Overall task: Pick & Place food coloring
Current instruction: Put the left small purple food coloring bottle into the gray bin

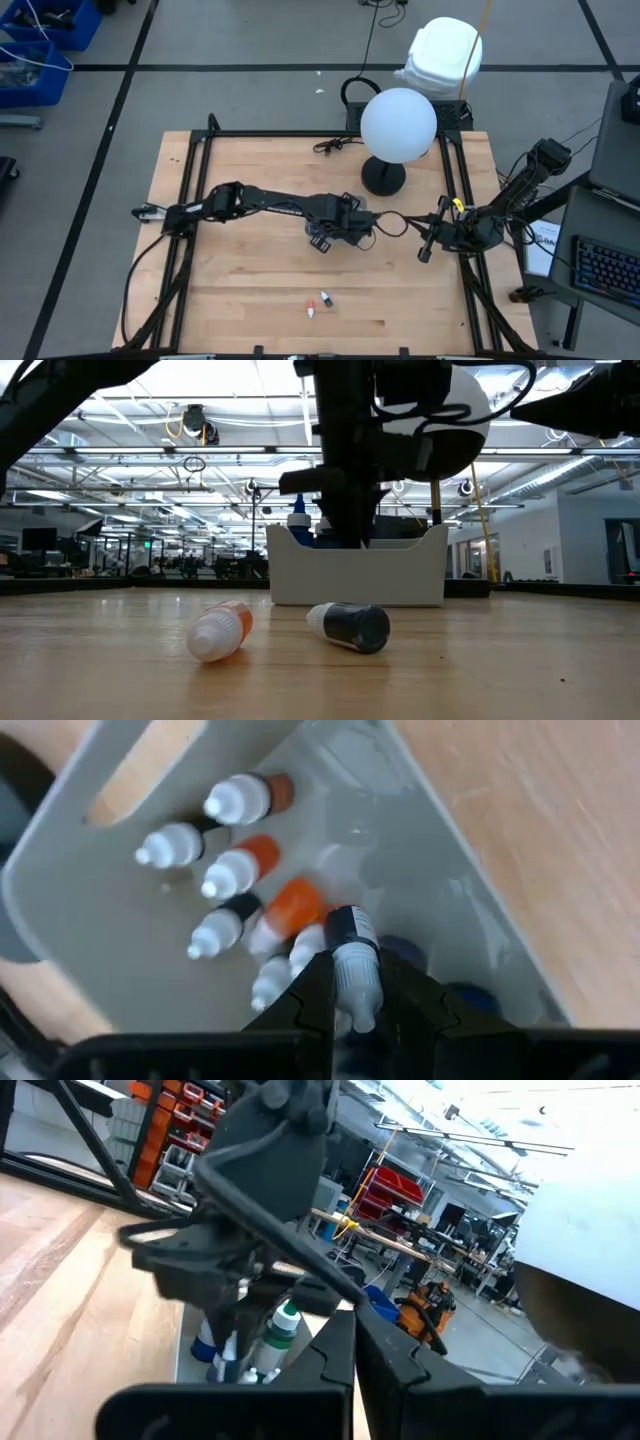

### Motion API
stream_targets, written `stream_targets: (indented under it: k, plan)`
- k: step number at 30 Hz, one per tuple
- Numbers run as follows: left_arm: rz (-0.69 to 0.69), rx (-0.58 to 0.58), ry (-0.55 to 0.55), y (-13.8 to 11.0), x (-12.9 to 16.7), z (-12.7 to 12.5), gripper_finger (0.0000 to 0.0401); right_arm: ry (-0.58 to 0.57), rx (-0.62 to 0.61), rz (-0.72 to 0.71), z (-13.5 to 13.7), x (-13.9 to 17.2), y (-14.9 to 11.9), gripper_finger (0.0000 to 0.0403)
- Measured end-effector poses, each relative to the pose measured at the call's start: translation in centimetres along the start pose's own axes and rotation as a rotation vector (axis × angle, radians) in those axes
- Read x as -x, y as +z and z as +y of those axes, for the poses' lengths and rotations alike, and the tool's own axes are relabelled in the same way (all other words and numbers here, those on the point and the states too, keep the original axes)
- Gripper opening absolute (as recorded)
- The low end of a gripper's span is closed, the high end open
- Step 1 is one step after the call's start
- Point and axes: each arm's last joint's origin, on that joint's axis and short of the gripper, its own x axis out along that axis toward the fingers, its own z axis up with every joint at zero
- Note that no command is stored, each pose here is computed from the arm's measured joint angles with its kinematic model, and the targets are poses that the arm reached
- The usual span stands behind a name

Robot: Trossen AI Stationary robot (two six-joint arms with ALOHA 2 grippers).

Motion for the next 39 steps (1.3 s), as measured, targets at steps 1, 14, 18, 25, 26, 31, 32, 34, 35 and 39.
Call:
stream_targets:
  k: [1, 14, 18, 25, 26, 31, 32, 34, 35, 39]
  plan:
    - [-0.001, -0.003, 0.001, 0.0, -0.3, -0.1, 0.0059, 0.001, 0.003, 0.001, 0.0, 0.0, 0.0, 0.0000]
    - [-0.025, -0.001, -0.045, 0.1, -1.0, -0.6, 0.0059, 0.002, 0.033, -0.002, 0.0, 0.0, 0.0, 0.0000]
    - [-0.025, -0.002, -0.051, 0.1, -1.0, -0.6, 0.0059, 0.002, 0.033, -0.002, 0.0, 0.0, 0.0, 0.0000]
    - [-0.033, -0.018, -0.082, 0.0, -1.0, -0.7, 0.0059, 0.002, 0.033, -0.002, 0.0, 0.0, 0.0, 0.0000]
    - [-0.034, -0.020, -0.082, 0.0, -1.0, -0.6, 0.0059, 0.002, 0.033, -0.002, 0.0, 0.0, 0.0, 0.0000]
    - [-0.019, -0.018, -0.091, -0.1, -1.7, -0.5, 0.0059, 0.002, 0.033, -0.002, 0.0, 0.0, 0.0, 0.0000]
    - [-0.003, -0.019, -0.101, -0.2, -2.0, -0.6, 0.0059, 0.002, 0.033, -0.002, 0.0, 0.0, 0.0, 0.0000]
    - [0.024, -0.024, -0.107, -0.2, -3.1, -0.7, 0.0059, 0.002, 0.033, -0.002, 0.0, 0.0, 0.0, 0.0000]
    - [0.034, -0.027, -0.100, -0.2, -3.1, -0.7, 0.0059, 0.001, 0.033, -0.001, 0.0, 0.0, 0.0, 0.0000]
    - [0.040, -0.031, -0.086, 0.0, -3.7, -0.6, 0.0059, 0.001, 0.034, -0.001, 0.0, 0.0, 0.0, 0.0000]
